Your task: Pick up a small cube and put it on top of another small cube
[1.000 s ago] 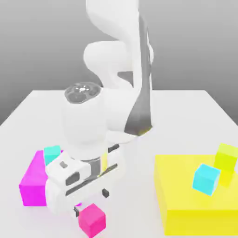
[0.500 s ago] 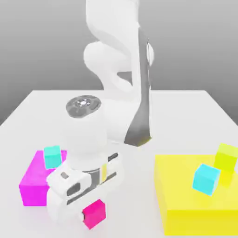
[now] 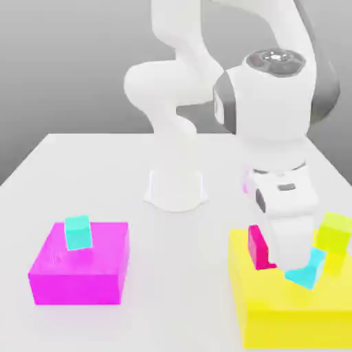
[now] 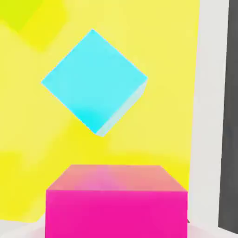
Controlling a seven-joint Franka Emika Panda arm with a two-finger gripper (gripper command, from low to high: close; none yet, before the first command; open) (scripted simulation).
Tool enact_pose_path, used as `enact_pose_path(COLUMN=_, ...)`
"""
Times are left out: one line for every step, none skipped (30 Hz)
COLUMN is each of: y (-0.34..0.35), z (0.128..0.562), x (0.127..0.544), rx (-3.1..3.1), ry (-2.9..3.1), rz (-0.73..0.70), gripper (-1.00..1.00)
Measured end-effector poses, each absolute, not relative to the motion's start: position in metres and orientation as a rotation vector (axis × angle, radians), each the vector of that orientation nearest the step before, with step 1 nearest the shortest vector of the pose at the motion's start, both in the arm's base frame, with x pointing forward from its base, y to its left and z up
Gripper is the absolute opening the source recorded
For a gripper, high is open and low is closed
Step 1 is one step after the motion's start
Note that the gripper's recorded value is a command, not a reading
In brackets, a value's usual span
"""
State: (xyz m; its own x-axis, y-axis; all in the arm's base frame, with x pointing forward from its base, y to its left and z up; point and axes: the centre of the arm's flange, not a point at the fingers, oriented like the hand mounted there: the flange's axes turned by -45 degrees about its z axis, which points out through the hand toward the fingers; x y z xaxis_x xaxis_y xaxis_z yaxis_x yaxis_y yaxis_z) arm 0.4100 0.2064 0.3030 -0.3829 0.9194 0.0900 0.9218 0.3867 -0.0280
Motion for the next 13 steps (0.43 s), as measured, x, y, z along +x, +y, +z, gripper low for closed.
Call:
enact_pose_path(y=0.226, z=0.310, x=0.397, rx=-1.571, ry=-2.625, rz=-0.034, gripper=-1.00)
enact_pose_path(y=0.244, z=0.317, x=0.385, rx=-1.453, ry=-2.704, rz=-0.027, gripper=-1.00)
enact_pose_path(y=0.260, z=0.323, x=0.371, rx=-1.336, ry=-2.777, rz=-0.020, gripper=-1.00)
enact_pose_path(y=0.275, z=0.330, x=0.358, rx=-1.218, ry=-2.844, rz=-0.013, gripper=-1.00)
enact_pose_path(y=0.293, z=0.337, x=0.342, rx=-1.101, ry=-2.915, rz=-0.005, gripper=-1.00)
enact_pose_path(y=0.302, z=0.334, x=0.334, rx=-1.037, ry=-2.951, rz=-0.001, gripper=-1.00)
enact_pose_path(y=0.307, z=0.324, x=0.329, rx=-1.003, ry=-2.969, rz=0.001, gripper=-1.00)
enact_pose_path(y=0.310, z=0.312, x=0.327, rx=-0.985, ry=-2.978, rz=0.002, gripper=-1.00)
enact_pose_path(y=0.312, z=0.298, x=0.325, rx=-0.976, ry=-2.983, rz=0.003, gripper=-1.00)
enact_pose_path(y=0.311, z=0.287, x=0.325, rx=-0.973, ry=-2.985, rz=0.004, gripper=1.00)
enact_pose_path(y=0.311, z=0.287, x=0.325, rx=-0.973, ry=-2.985, rz=0.004, gripper=1.00)
enact_pose_path(y=0.311, z=0.287, x=0.325, rx=-0.973, ry=-2.985, rz=0.004, gripper=1.00)
enact_pose_path(y=0.311, z=0.287, x=0.325, rx=-0.973, ry=-2.985, rz=0.004, gripper=1.00)
